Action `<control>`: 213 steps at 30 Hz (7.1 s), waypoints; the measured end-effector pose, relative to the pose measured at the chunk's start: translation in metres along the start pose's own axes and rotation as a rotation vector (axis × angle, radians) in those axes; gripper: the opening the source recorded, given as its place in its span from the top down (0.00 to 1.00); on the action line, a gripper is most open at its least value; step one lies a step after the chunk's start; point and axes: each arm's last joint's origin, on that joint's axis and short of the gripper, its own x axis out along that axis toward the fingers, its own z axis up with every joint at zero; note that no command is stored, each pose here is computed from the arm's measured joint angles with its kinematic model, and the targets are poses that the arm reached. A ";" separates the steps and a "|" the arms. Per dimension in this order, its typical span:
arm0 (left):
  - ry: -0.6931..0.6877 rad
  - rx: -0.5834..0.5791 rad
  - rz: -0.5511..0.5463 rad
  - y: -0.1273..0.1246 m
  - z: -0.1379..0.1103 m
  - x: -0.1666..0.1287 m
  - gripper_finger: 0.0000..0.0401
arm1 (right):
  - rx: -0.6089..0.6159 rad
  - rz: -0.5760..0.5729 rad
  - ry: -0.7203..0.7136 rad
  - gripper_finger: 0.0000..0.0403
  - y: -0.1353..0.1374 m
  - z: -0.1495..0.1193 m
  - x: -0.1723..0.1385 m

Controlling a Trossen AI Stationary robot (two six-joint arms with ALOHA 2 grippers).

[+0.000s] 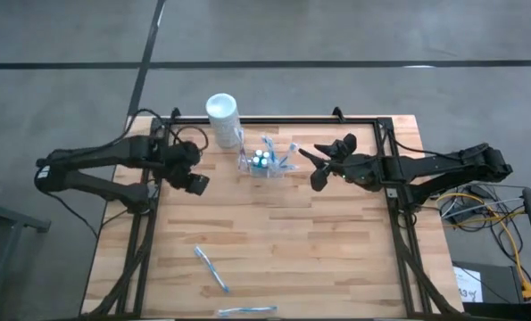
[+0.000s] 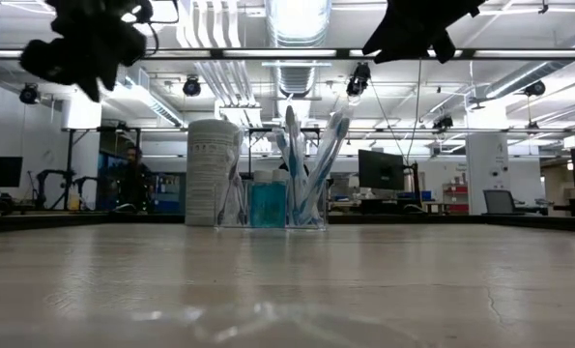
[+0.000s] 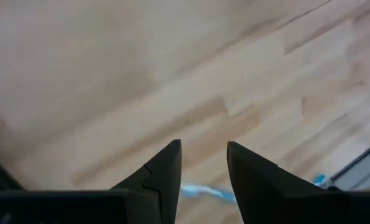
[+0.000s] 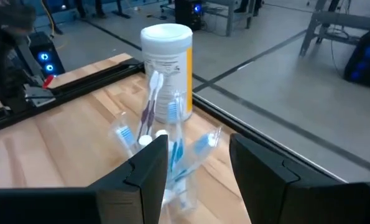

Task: Pick & Place toothbrushing station
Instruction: Adjust the transparent organizer, then put the blue toothbrush into the right of the transparent organizer

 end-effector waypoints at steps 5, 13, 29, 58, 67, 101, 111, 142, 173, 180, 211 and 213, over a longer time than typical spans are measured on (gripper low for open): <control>0.089 -0.207 0.033 0.001 -0.016 0.015 0.67 | -0.040 -0.001 0.000 0.58 0.000 0.000 0.000; 0.248 -0.585 0.039 -0.010 -0.056 0.041 0.67 | -0.176 -0.001 0.001 0.58 0.000 0.000 0.000; -0.193 -0.363 -0.262 -0.034 -0.070 0.069 0.67 | -0.131 -0.029 0.065 0.58 -0.004 -0.007 0.001; -0.548 -0.018 -0.474 0.000 -0.046 -0.006 0.67 | 0.864 -0.023 0.139 0.65 -0.046 -0.017 0.037; -0.556 0.011 -0.469 0.000 -0.046 -0.006 0.67 | 1.068 -0.115 0.121 0.66 -0.075 -0.019 0.050; -0.521 0.017 -0.499 -0.001 -0.047 -0.007 0.67 | 1.353 0.217 0.484 0.67 -0.137 -0.086 0.185; -0.521 0.018 -0.501 -0.001 -0.047 -0.008 0.67 | 1.355 0.207 0.540 0.67 -0.134 -0.097 0.202; -0.521 0.020 -0.503 -0.001 -0.047 -0.008 0.67 | 1.258 0.375 0.765 0.67 -0.054 -0.110 0.187; -0.522 0.019 -0.507 -0.002 -0.047 -0.008 0.67 | 1.057 0.472 0.854 0.67 0.026 -0.085 0.178; -0.519 0.020 -0.510 -0.001 -0.047 -0.009 0.67 | 1.048 0.554 0.766 0.67 0.025 -0.062 0.173; -0.530 0.040 -0.526 0.002 -0.048 -0.013 0.67 | 1.031 0.267 0.792 0.67 -0.009 -0.073 0.171; -0.531 0.039 -0.527 0.002 -0.048 -0.014 0.67 | 1.041 0.270 0.802 0.67 -0.004 -0.075 0.169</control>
